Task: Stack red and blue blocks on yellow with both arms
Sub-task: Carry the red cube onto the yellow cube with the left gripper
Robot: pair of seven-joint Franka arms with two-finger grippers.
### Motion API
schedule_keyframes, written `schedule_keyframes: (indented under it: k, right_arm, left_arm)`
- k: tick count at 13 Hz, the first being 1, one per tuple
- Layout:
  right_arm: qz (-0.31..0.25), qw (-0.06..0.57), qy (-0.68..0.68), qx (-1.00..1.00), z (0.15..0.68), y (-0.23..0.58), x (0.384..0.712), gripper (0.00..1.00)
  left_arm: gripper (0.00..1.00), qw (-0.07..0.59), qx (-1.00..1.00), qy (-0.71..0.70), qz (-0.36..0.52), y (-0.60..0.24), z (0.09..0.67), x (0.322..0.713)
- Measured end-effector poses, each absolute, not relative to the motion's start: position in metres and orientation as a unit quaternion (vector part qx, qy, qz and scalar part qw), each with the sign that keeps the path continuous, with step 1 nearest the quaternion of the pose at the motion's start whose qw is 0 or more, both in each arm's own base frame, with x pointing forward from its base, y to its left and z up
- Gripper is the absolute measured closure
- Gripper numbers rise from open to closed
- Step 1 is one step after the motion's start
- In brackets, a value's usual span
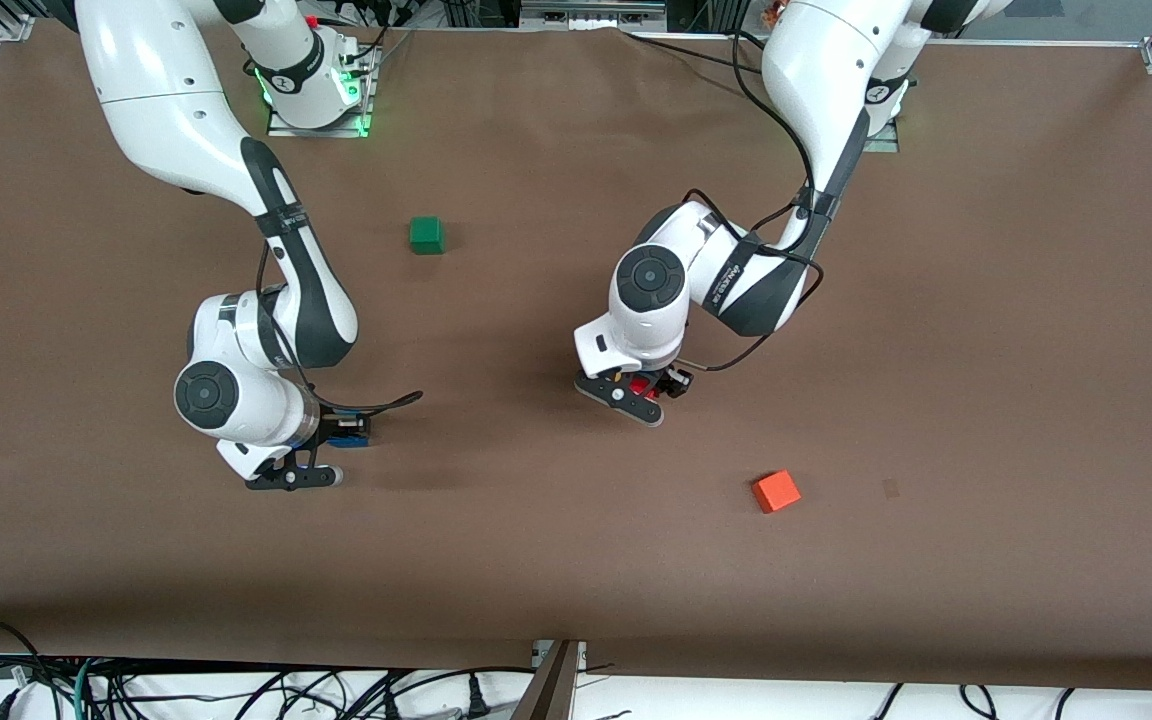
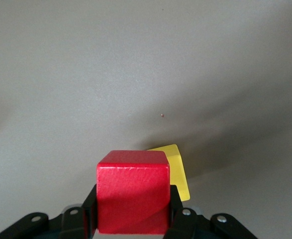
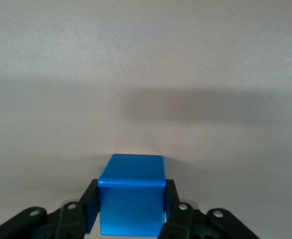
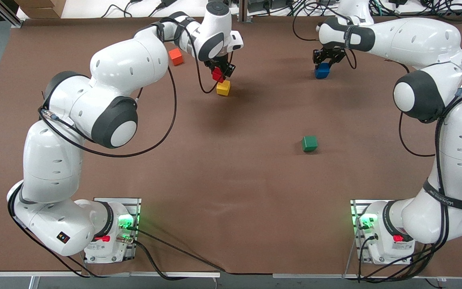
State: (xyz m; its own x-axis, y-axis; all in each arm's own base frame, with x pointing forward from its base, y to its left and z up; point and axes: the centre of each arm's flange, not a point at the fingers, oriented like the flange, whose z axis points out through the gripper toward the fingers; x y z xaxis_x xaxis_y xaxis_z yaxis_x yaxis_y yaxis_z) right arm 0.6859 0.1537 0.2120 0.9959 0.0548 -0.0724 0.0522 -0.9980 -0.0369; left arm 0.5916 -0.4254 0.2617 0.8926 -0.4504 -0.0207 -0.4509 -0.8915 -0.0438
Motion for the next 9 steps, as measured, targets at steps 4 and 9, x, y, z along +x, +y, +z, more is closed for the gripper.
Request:
schedule_keyframes:
  k: [4, 9]
  right_arm:
    - [0.033, 0.02, -0.031, -0.999, 0.223, 0.161, 0.689, 0.45]
    - [0.066, 0.023, 0.009, -0.997, 0.277, 0.202, 0.693, 0.45]
  left_arm:
    - [0.44, 0.025, -0.974, 0.223, 0.008, -0.43, 0.256, 0.587]
    - [0.44, 0.026, -0.976, 0.218, 0.01, -0.438, 0.252, 0.58]
